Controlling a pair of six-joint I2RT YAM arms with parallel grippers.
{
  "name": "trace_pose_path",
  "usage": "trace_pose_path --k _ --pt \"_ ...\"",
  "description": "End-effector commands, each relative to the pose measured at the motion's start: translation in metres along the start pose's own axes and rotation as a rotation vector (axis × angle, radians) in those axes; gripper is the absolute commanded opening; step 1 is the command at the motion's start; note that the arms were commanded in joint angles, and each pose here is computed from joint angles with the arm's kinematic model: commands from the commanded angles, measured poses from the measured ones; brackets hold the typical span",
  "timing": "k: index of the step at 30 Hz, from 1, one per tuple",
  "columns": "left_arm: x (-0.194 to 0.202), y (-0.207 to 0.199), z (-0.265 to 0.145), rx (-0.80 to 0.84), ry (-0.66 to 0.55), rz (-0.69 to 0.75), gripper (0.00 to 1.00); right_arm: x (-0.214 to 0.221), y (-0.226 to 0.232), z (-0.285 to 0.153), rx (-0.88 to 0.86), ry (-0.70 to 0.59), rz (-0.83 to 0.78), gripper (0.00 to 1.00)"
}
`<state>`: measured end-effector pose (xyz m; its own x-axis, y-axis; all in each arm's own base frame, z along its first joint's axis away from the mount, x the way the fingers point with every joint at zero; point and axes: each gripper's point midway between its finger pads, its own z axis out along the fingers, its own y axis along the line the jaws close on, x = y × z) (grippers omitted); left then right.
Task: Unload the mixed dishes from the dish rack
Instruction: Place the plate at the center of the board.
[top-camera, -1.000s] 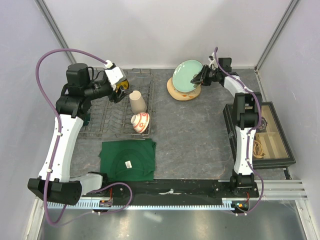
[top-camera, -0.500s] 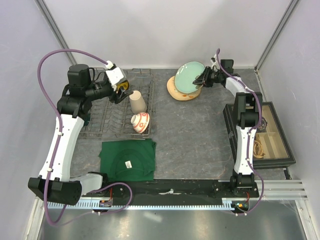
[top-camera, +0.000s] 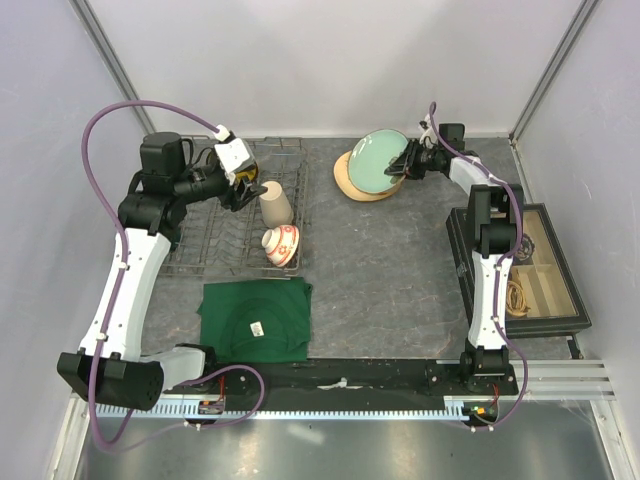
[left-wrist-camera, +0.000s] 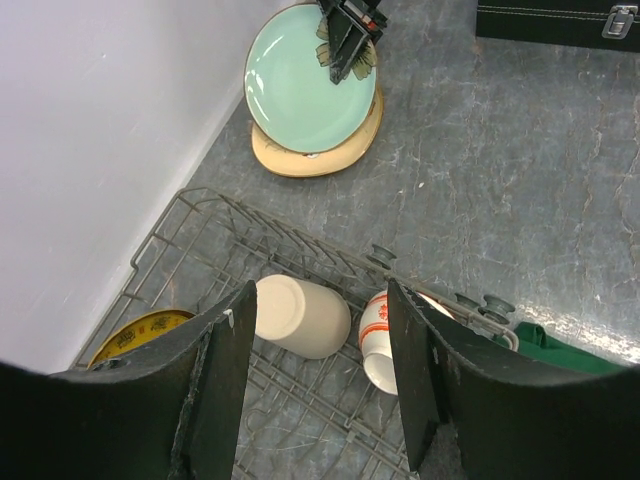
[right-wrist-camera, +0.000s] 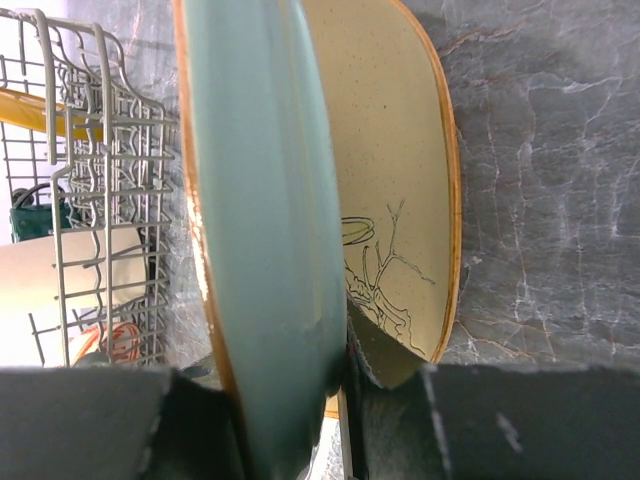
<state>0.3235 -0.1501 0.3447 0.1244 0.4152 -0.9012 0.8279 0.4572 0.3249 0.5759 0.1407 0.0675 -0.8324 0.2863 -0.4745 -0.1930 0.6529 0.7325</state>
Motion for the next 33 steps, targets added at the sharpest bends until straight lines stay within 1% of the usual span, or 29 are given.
trace_pose_path --k 1,2,6,9,10,12,19,25,33 --pt "-0.009 -0.001 -0.005 -0.016 -0.025 0.019 0.61 -0.018 0.028 -0.009 -0.092 -0.038 -0.111 0.17" --pt "-0.009 0.0 -0.004 -0.015 -0.026 0.019 0.62 -0.017 0.028 -0.009 -0.091 -0.036 -0.115 0.2" --pt "-0.009 -0.002 -0.004 -0.011 -0.026 0.017 0.61 -0.015 0.026 -0.01 -0.087 -0.03 -0.115 0.25" --pt "-0.008 -0.001 -0.004 -0.014 -0.025 0.018 0.62 -0.014 0.027 -0.011 -0.085 -0.027 -0.123 0.33" --pt "-0.008 -0.002 -0.004 -0.012 -0.025 0.02 0.62 -0.015 0.027 -0.011 -0.084 -0.028 -0.126 0.38" --pt "-0.007 -0.002 -0.005 -0.013 -0.023 0.021 0.62 -0.015 0.028 -0.012 -0.082 -0.028 -0.132 0.41" --pt "-0.007 -0.003 -0.005 -0.012 -0.024 0.028 0.62 -0.015 0.026 -0.015 -0.06 -0.026 -0.151 0.58" --pt "-0.009 -0.003 -0.006 -0.016 -0.026 0.036 0.62 -0.014 0.028 -0.022 -0.034 -0.015 -0.172 0.63" --pt "-0.012 -0.002 -0.008 -0.022 -0.031 0.051 0.63 -0.015 0.026 -0.037 0.044 0.007 -0.254 0.65"
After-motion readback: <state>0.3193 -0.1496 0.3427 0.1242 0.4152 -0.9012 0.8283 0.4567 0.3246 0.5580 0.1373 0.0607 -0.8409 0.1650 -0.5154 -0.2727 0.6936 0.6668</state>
